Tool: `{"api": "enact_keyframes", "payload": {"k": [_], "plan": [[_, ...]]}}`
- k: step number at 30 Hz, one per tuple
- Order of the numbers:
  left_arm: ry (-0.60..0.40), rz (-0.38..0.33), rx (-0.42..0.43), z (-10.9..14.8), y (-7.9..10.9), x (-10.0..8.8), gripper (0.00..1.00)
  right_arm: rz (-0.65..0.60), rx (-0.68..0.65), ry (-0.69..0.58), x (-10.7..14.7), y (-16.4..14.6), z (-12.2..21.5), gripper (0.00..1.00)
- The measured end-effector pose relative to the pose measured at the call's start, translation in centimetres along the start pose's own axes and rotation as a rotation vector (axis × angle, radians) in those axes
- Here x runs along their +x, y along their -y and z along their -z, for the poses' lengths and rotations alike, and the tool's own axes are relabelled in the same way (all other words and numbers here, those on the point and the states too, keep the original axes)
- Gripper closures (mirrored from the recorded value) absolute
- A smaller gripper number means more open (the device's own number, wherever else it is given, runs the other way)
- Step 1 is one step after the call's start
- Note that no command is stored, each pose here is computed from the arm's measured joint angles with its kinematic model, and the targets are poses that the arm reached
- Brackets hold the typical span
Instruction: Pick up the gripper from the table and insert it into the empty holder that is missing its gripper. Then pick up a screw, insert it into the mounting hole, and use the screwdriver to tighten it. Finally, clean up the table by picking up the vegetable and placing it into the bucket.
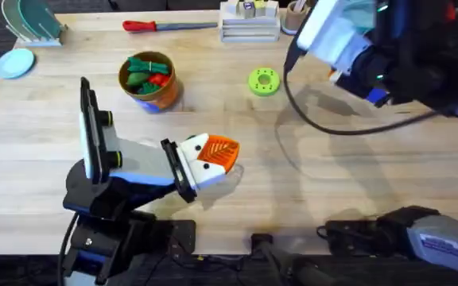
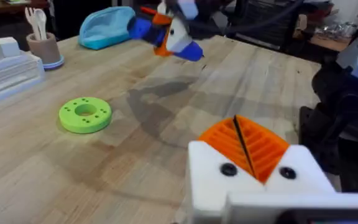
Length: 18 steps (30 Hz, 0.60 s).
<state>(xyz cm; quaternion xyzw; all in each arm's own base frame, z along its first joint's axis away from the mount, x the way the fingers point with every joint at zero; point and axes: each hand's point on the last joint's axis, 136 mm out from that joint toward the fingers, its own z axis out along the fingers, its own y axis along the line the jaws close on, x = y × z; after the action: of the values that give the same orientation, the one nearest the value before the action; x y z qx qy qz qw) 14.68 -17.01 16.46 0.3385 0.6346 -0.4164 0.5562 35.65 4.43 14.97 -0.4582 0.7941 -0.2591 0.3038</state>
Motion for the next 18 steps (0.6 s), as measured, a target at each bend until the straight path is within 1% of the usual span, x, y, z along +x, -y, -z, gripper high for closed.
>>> {"api": "enact_keyframes", "payload": {"k": [2, 6, 14, 18], "plan": [[0.0, 0.0, 0.0, 0.0, 0.0, 0.0, 0.991, 0.073, -0.034, -0.053, 0.8, -1.1, -1.3, 0.98], [0.0, 0.0, 0.0, 0.0, 0.0, 0.0, 0.991, 0.149, -0.088, -0.106, 1.5, -2.8, -3.2, 0.98], [0.0, 0.0, 0.0, 0.0, 0.0, 0.0, 0.991, 0.224, -0.194, -0.179, 2.9, -6.1, -6.0, 0.98], [0.0, 0.0, 0.0, 0.0, 0.0, 0.0, 0.991, 0.266, -0.252, -0.201, 3.4, -7.7, -6.3, 0.98]]}}
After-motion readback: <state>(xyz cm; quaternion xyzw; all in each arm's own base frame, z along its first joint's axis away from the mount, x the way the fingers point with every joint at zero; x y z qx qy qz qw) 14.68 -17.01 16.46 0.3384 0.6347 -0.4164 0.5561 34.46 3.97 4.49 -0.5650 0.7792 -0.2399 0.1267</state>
